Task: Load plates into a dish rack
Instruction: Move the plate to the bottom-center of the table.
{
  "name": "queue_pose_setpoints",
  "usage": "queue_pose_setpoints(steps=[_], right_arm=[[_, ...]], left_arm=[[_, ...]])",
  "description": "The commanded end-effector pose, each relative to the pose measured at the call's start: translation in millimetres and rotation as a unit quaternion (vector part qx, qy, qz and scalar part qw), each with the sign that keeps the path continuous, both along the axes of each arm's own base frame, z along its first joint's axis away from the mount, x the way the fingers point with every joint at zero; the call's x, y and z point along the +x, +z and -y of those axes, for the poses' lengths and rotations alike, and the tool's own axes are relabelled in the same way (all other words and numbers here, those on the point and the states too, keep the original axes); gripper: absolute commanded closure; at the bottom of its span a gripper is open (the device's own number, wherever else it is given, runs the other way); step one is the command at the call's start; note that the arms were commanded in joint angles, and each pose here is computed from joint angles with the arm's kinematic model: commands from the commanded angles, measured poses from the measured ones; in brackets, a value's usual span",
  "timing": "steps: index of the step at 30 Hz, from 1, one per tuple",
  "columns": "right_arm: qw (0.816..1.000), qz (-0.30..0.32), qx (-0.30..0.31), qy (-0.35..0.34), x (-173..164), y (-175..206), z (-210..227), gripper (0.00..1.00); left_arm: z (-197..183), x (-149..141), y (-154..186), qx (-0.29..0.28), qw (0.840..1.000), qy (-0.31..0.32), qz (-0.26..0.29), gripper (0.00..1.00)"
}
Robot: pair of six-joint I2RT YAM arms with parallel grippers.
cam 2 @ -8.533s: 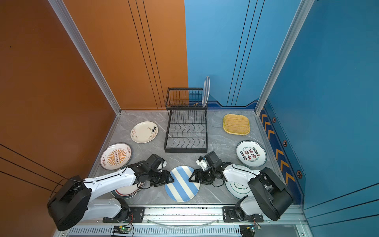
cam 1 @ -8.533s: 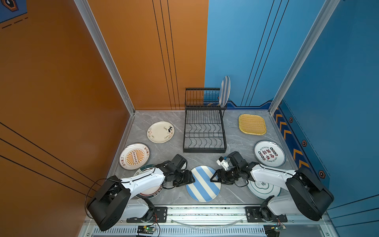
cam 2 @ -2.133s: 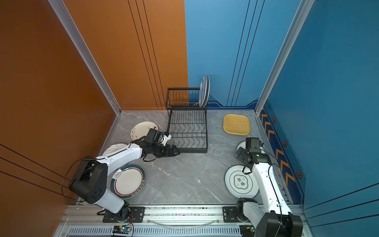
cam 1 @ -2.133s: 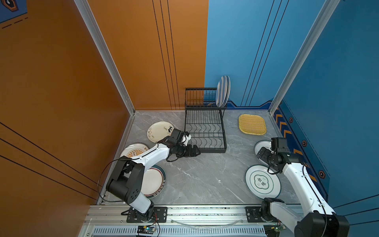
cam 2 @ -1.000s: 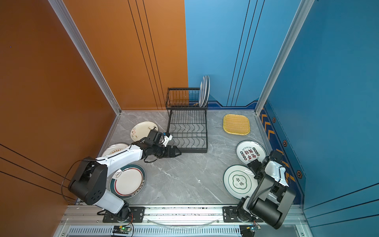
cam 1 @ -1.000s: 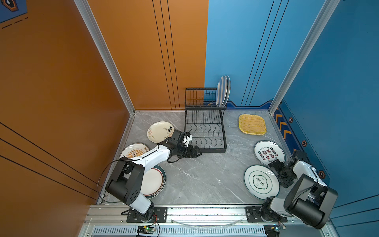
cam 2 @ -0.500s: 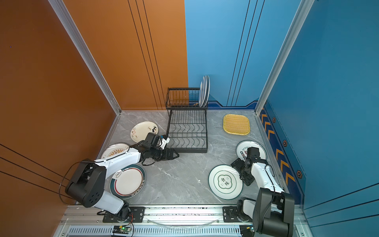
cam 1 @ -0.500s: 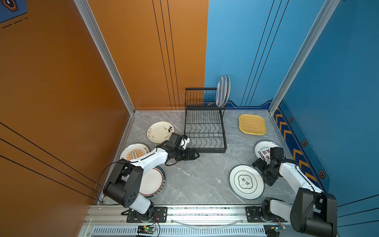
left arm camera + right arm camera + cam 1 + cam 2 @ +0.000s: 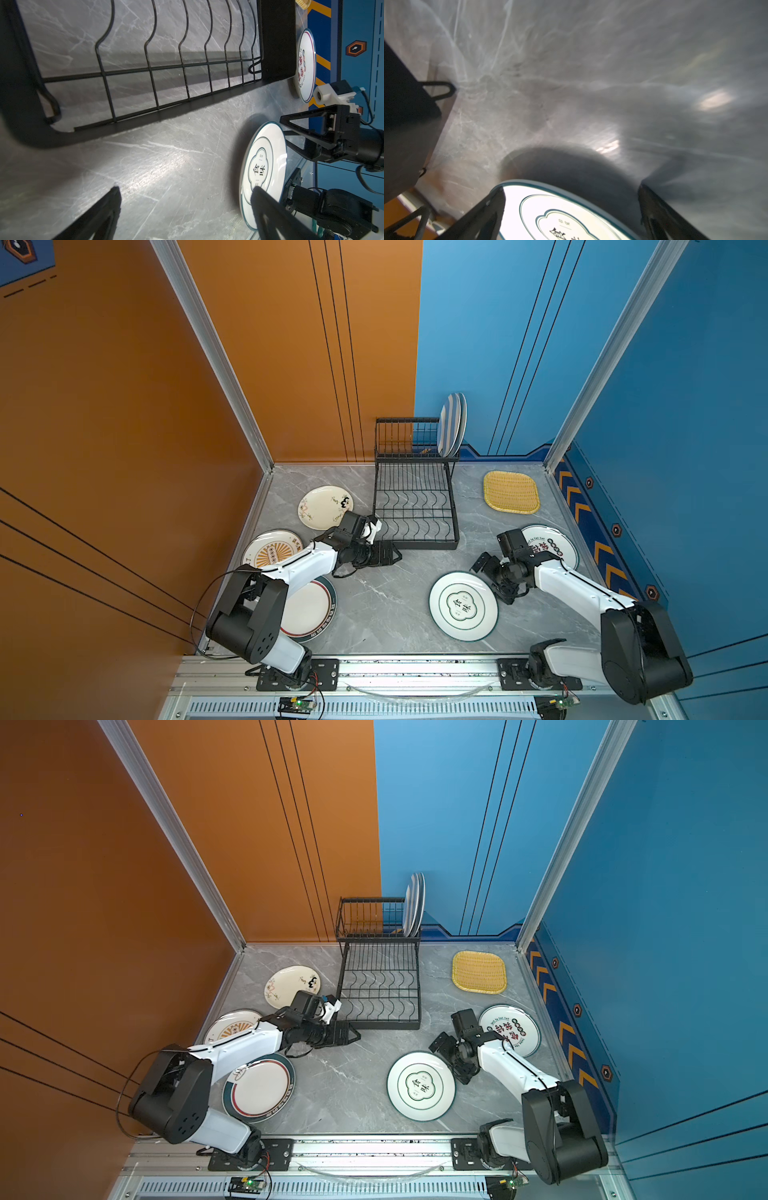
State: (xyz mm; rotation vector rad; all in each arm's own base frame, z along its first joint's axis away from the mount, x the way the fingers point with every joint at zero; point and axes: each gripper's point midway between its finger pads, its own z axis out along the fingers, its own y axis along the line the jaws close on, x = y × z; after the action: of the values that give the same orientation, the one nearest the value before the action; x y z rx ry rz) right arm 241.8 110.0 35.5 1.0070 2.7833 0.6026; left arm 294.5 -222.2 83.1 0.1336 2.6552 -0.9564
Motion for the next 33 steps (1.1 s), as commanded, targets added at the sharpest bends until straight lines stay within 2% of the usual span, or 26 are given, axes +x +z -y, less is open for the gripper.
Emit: queue_pose_setpoints(steps=[1,6,12,15,21,26,33], right_arm=[[0.998,-0.015,0.046,0.039,1,-2,-33,0.0],[0.993,-0.023,0.065,0.1,3,2,-55,0.0],[0.987,-0.037,0.02,0.154,-25,6,-18,0.0],[0.986,-0.039,0.037,0.159,-45,7,-12,0.0],[0.978,-0.035,0.077,0.19,-70,5,-35,0.0],[0.973,-0.005,0.114,0.199,-62,7,-59,0.0],[0.955,0.014,0.164,0.246,-43,10,-100,0.01]], left_arm=[[-1,-7,4,-0.013,1.0,-0.001,-0.005,0.02],[-3,-11,3,-0.013,1.0,0.001,-0.007,0.02],[-2,-17,4,-0.014,1.0,0.003,-0.006,0.02],[-2,-18,6,-0.012,1.0,0.003,-0.003,0.02],[-1,-21,7,-0.012,1.0,0.004,-0.002,0.02],[0,-22,8,-0.014,1.0,0.002,-0.004,0.02],[-2,-31,5,-0.007,1.0,-0.003,-0.017,0.02]])
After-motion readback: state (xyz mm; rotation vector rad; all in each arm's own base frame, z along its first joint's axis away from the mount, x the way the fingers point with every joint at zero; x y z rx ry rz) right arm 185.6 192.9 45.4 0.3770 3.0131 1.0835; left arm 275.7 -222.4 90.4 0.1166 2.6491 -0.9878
